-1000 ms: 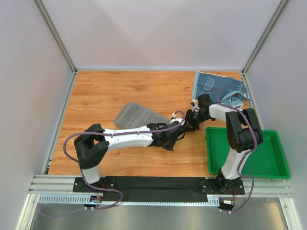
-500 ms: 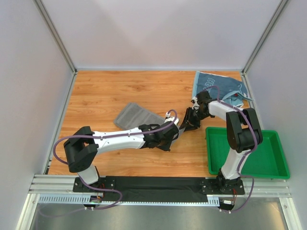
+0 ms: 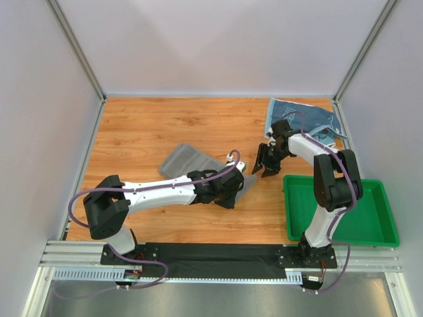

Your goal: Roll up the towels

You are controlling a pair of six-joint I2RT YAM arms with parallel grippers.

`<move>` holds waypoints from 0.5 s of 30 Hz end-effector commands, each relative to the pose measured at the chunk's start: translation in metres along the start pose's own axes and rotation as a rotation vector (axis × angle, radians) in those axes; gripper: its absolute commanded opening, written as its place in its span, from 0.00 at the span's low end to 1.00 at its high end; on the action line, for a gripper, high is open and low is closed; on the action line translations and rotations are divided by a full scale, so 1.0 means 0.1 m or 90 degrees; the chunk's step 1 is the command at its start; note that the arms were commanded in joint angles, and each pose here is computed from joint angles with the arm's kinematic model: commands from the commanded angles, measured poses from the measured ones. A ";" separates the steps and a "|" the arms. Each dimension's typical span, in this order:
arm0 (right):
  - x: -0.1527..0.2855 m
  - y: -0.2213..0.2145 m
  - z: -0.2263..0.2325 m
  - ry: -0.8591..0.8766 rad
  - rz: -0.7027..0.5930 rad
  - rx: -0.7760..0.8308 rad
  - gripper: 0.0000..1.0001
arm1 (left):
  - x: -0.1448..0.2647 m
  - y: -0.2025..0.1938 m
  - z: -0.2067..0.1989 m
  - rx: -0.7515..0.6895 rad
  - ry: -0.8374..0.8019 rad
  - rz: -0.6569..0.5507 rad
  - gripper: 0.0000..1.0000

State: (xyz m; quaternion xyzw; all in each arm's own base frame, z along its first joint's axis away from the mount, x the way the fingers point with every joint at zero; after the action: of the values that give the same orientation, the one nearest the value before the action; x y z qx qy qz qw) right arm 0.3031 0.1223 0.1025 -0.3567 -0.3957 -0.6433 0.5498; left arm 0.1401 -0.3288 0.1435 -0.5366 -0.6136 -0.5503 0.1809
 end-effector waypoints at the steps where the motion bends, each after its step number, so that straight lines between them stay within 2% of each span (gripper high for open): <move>1: 0.27 0.14 0.04 -0.046 -0.059 0.031 0.51 | 0.17 0.14 -0.11 0.030 -0.061 -0.023 0.08; 3: 0.34 0.17 0.02 -0.067 -0.070 0.034 0.56 | 0.20 0.17 -0.11 0.050 -0.071 -0.020 0.07; 7: 0.52 0.22 0.04 -0.091 -0.099 0.037 0.58 | 0.20 0.22 -0.07 0.116 -0.087 -0.006 0.07; 15: 0.70 0.18 0.13 -0.072 -0.125 0.043 0.59 | 0.19 0.25 0.08 0.281 -0.168 0.049 0.07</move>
State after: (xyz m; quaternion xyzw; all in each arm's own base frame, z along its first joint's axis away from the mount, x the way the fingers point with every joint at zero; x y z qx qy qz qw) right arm 0.3099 0.1048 0.1539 -0.3502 -0.4658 -0.6510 0.4864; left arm 0.1587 -0.3125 0.1521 -0.5550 -0.6875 -0.4033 0.2381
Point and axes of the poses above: each gripper's point midway between its finger pads, its own x axis back along the fingers, its own z axis along the line the jaws close on, y = z × x, the point moved 7 cm from there along x, back along the fingers, and after that the axes turned 8 degrees about x, right-handed, at the moved point
